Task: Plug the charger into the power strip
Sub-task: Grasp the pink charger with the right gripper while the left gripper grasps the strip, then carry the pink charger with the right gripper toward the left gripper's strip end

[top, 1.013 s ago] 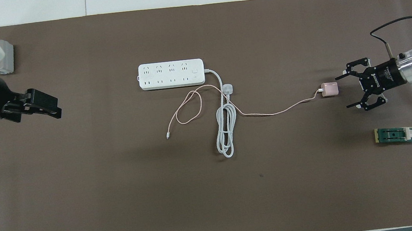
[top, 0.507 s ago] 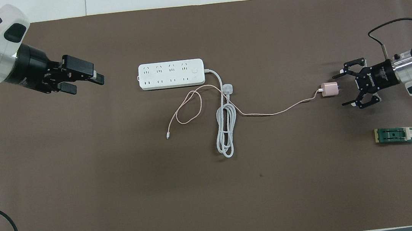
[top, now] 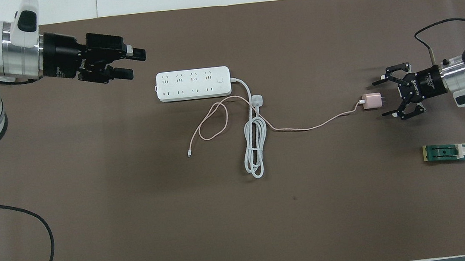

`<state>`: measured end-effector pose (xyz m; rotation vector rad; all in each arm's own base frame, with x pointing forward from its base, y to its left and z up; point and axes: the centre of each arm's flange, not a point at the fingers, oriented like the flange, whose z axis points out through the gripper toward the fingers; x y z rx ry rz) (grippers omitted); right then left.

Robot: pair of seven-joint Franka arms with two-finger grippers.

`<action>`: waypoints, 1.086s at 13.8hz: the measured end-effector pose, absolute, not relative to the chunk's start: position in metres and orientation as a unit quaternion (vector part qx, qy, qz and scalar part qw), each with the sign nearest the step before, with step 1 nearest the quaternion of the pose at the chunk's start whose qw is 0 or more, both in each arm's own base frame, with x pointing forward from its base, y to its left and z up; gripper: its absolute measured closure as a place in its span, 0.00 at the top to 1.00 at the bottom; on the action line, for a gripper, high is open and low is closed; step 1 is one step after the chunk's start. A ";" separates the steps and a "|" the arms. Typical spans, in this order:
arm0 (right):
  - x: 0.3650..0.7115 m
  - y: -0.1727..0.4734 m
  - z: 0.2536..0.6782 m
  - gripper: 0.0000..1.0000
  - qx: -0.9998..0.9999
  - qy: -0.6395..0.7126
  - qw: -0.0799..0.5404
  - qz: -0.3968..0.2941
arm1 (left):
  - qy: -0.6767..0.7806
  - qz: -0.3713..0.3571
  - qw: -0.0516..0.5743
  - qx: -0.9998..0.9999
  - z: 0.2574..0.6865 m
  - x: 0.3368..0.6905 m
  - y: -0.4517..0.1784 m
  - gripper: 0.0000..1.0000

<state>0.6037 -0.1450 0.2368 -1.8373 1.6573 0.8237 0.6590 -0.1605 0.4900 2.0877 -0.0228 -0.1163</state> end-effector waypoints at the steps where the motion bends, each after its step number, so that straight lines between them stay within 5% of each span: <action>1: 0.604 -0.144 0.234 1.00 -0.680 0.614 0.263 0.303 | -0.016 -0.045 0.528 0.848 0.477 0.658 -0.162 1.00; 4: 0.604 -0.140 0.230 0.89 -0.678 0.614 0.269 0.302 | -0.024 -0.033 0.595 0.803 0.429 0.647 -0.163 1.00; 7: 0.606 -0.138 0.233 0.52 -0.679 0.610 0.278 0.299 | -0.005 -0.032 0.640 0.768 0.390 0.632 -0.168 1.00; 8: 0.606 -0.137 0.234 0.47 -0.684 0.604 0.280 0.298 | 0.010 -0.037 0.655 0.755 0.379 0.626 -0.172 1.00; 15: 0.631 -0.078 0.277 0.47 -0.706 0.585 0.273 0.291 | 0.046 -0.068 0.698 0.712 0.341 0.600 -0.222 1.00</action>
